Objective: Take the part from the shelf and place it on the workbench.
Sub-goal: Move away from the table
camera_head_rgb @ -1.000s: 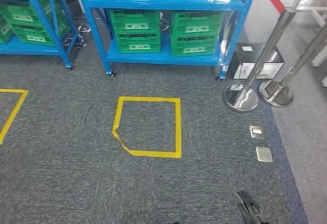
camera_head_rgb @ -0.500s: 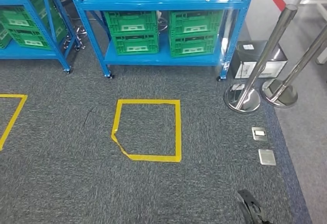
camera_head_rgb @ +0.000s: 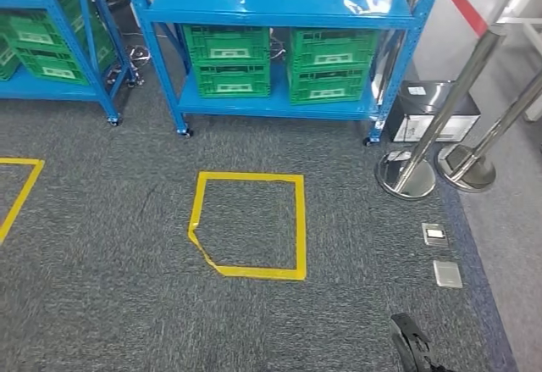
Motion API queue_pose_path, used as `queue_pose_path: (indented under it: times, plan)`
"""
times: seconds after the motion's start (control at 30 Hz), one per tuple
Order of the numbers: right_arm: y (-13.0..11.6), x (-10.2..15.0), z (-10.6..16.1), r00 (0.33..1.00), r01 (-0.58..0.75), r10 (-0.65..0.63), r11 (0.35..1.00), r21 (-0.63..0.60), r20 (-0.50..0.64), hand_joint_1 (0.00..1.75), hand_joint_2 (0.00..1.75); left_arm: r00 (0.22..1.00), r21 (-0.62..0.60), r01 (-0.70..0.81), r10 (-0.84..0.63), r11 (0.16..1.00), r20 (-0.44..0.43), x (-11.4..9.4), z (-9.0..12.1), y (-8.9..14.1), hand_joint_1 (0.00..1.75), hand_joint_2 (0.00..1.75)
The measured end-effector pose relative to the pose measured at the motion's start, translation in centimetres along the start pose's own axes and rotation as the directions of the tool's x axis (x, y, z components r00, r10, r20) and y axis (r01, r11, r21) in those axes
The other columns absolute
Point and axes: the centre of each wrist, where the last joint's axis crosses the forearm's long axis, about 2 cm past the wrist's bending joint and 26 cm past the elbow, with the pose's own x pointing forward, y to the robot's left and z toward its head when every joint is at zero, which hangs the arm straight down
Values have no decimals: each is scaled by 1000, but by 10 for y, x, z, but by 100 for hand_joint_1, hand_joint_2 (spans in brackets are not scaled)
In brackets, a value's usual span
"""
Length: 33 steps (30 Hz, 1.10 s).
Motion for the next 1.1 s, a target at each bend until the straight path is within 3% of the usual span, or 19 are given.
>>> queue_pose_path:
  times: [1.1]
  plan:
    - [0, 0, 0, 1000, -7, 7, 1000, 4, 3, 0, 0, 1000, 13, -6, 6, 1000, 3, -1, 0, 1, 0, 0]
